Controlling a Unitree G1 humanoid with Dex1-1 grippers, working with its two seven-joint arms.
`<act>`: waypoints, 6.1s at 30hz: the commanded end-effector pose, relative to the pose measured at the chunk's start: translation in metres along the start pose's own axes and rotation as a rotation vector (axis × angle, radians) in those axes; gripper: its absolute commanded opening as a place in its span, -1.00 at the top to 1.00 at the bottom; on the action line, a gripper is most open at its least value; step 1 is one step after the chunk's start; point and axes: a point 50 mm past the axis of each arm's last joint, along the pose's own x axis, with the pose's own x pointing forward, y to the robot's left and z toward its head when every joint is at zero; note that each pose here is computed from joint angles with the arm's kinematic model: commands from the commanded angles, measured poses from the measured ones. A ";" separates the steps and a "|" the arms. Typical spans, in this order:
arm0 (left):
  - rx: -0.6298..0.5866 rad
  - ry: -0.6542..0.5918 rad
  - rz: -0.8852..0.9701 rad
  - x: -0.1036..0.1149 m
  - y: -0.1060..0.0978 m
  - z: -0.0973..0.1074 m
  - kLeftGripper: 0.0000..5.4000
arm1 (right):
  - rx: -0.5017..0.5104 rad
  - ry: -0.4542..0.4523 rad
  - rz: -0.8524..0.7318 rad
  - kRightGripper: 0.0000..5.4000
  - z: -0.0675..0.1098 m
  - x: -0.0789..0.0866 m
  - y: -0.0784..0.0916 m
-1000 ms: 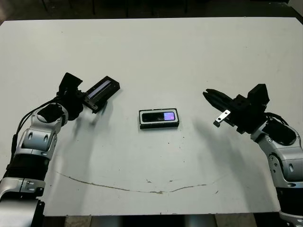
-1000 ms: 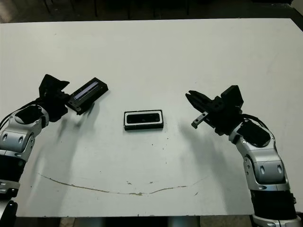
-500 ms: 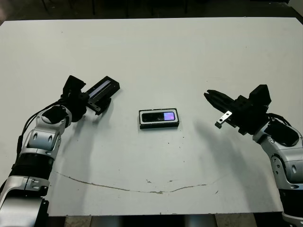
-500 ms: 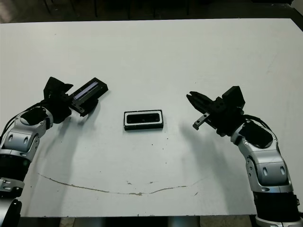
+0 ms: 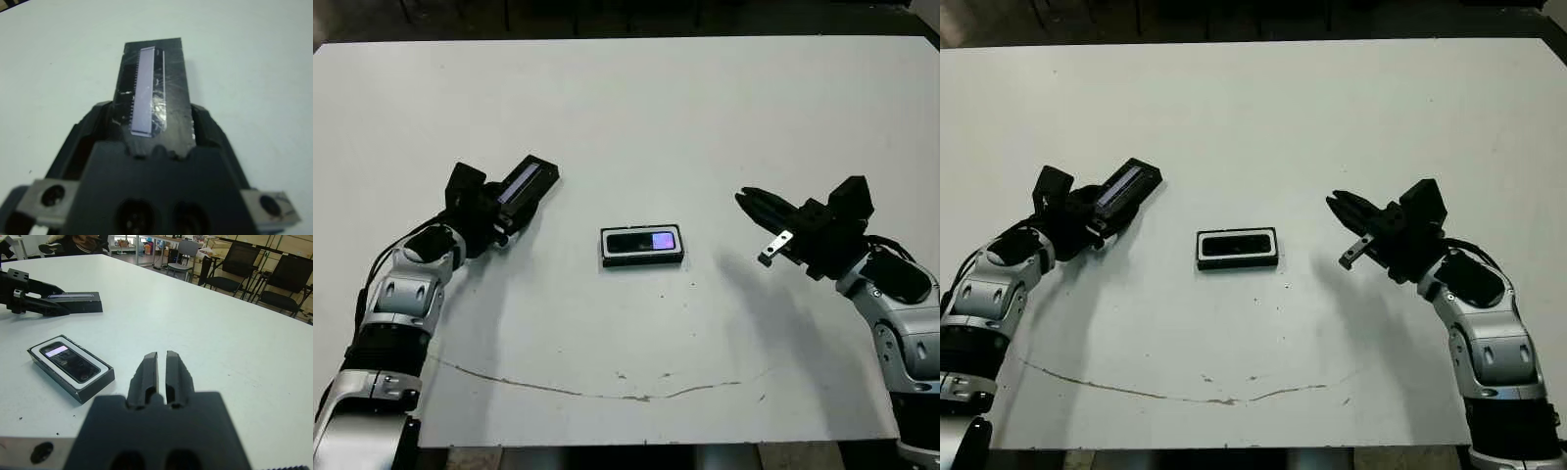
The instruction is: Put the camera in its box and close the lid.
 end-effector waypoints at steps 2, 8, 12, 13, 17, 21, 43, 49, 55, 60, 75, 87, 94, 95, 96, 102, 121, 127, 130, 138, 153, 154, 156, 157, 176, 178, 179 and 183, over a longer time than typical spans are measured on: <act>0.006 0.116 -0.052 -0.004 -0.001 -0.020 -0.07 | 0.006 0.021 0.000 1.00 -0.006 -0.003 0.000; 0.017 0.109 -0.062 -0.006 -0.001 -0.018 -0.07 | 0.001 0.026 -0.006 1.00 -0.006 -0.003 0.001; -0.047 0.029 -0.046 -0.008 -0.003 -0.007 -0.07 | 0.019 0.025 0.001 1.00 -0.009 -0.003 0.000; -0.061 -0.003 -0.050 -0.008 -0.004 -0.003 -0.07 | 0.020 0.025 0.000 1.00 -0.009 -0.003 0.000; -0.069 -0.130 -0.087 -0.013 -0.003 0.020 -0.07 | 0.016 0.022 -0.010 1.00 -0.008 -0.004 0.000; -0.041 -0.236 -0.194 -0.020 -0.005 0.048 -0.07 | 0.020 0.021 -0.019 1.00 -0.006 -0.006 -0.002; 0.058 -0.055 -0.733 0.002 -0.028 0.050 -0.07 | 0.042 0.011 -0.009 1.00 -0.003 -0.008 -0.009; 0.071 -0.057 -0.723 0.009 -0.030 0.047 -0.07 | 0.036 0.007 -0.001 1.00 -0.003 -0.008 -0.010; 0.064 -0.046 -0.742 0.015 -0.035 0.046 -0.07 | 0.037 0.009 0.003 1.00 -0.002 -0.008 -0.010; 0.058 -0.010 -0.771 0.018 -0.041 0.045 -0.07 | 0.033 0.005 0.007 1.00 -0.001 -0.009 -0.009; 0.095 0.084 -0.967 0.015 -0.049 0.042 -0.07 | 0.036 0.012 0.004 1.00 0.000 -0.010 -0.009; 0.198 0.124 -0.856 0.023 -0.060 0.025 -0.07 | 0.036 0.014 0.000 1.00 0.002 -0.012 -0.008; 0.277 0.161 -0.839 0.029 -0.077 0.016 -0.07 | 0.056 0.021 -0.003 1.00 0.004 -0.013 -0.008; 0.275 0.168 -0.845 0.030 -0.080 0.015 -0.07 | 0.056 0.020 -0.002 1.00 0.004 -0.013 -0.008; 0.274 0.175 -0.850 0.030 -0.082 0.014 -0.07 | 0.054 0.022 -0.003 1.00 0.004 -0.013 -0.008; 0.298 0.182 -0.877 0.032 -0.091 0.017 -0.07 | 0.054 0.028 -0.008 1.00 0.005 -0.014 -0.007; 0.324 0.220 -0.984 0.070 -0.141 0.025 -0.07 | 0.052 0.024 -0.003 1.00 0.009 -0.020 -0.009; 0.350 0.273 -1.043 0.076 -0.158 0.025 -0.06 | 0.043 0.013 -0.001 1.00 0.011 -0.022 -0.007; 0.414 0.296 -1.064 0.076 -0.158 0.025 -0.06 | 0.043 0.011 -0.001 1.00 0.011 -0.022 -0.007; 0.521 0.376 -1.121 0.069 -0.146 0.027 -0.06 | 0.053 0.004 0.013 1.00 0.010 -0.019 -0.005; 0.676 0.377 -1.149 0.036 -0.111 0.026 -0.72 | 0.053 0.001 0.012 1.00 0.013 -0.014 0.002; 0.673 0.376 -1.150 0.034 -0.108 0.025 -0.77 | 0.059 0.001 0.011 1.00 0.013 -0.014 0.003; 0.705 0.365 -1.140 0.031 -0.102 0.024 -0.90 | 0.062 0.000 0.013 1.00 0.013 -0.013 0.003; 0.718 0.363 -1.136 0.029 -0.099 0.024 -0.96 | 0.061 -0.001 0.013 1.00 0.013 -0.013 0.004; 0.598 0.362 -0.662 -0.012 -0.018 0.007 -1.00 | 0.061 -0.003 0.036 1.00 0.007 -0.009 0.005; 0.578 0.360 -0.628 -0.011 -0.018 0.008 -1.00 | 0.059 -0.005 0.041 1.00 0.007 -0.008 0.006; 0.580 0.354 -0.610 -0.011 -0.018 0.008 -1.00 | 0.060 -0.003 0.042 1.00 0.007 -0.008 0.006; 0.570 0.339 -0.543 -0.017 -0.011 0.014 -1.00 | 0.060 -0.012 0.048 1.00 0.007 -0.009 0.006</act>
